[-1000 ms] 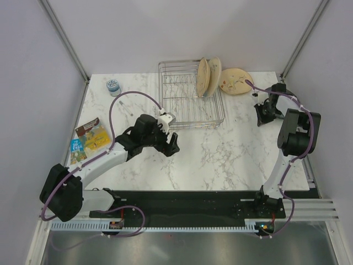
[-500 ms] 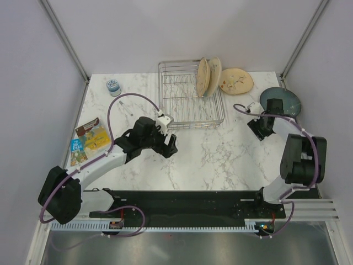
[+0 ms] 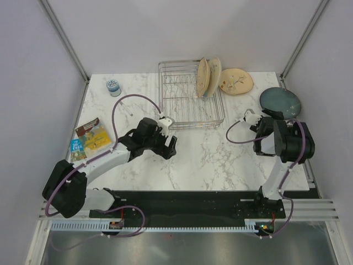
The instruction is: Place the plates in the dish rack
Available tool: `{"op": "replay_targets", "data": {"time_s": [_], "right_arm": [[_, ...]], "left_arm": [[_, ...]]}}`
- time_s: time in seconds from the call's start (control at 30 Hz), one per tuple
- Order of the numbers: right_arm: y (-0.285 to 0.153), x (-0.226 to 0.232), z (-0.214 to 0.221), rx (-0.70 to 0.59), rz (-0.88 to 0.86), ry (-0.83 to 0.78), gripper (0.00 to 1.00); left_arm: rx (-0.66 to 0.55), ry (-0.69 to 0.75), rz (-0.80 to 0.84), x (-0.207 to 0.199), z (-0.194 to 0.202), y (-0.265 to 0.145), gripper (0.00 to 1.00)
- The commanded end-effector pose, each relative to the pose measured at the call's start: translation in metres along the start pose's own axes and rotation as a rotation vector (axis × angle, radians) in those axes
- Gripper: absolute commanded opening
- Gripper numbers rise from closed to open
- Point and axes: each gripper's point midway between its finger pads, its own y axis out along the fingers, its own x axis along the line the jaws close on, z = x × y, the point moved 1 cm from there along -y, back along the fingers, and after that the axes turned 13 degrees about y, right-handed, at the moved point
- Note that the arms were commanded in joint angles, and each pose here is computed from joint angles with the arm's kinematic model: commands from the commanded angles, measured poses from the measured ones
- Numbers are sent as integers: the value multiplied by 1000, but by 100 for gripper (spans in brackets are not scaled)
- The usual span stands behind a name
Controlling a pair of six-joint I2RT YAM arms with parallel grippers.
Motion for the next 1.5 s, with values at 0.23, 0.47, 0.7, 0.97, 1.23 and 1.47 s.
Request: {"op": "replay_targets", "data": {"time_s": [0.23,0.47,0.7,0.97,1.23,1.47], "right_arm": [[43,-28,-10,-14,307,-64,86],[50,-12,-6,16,206,-38,27],[62,8,6,105,50,27,34],[87,-1,-4,132,-29,75,32],[72,0,-3,132,-92,41,0],[-20,6,-3,11,-275,-87,0]], "left_arm": [[0,47,12,3,-36,16,96],[3,115,15,-4,-52,29,96],[15,142,30,-17,-53,35,97],[30,159,42,-27,-51,33,98],[16,166,-27,-18,-57,25,98],[-20,157,-167,14,-66,3,98]]}}
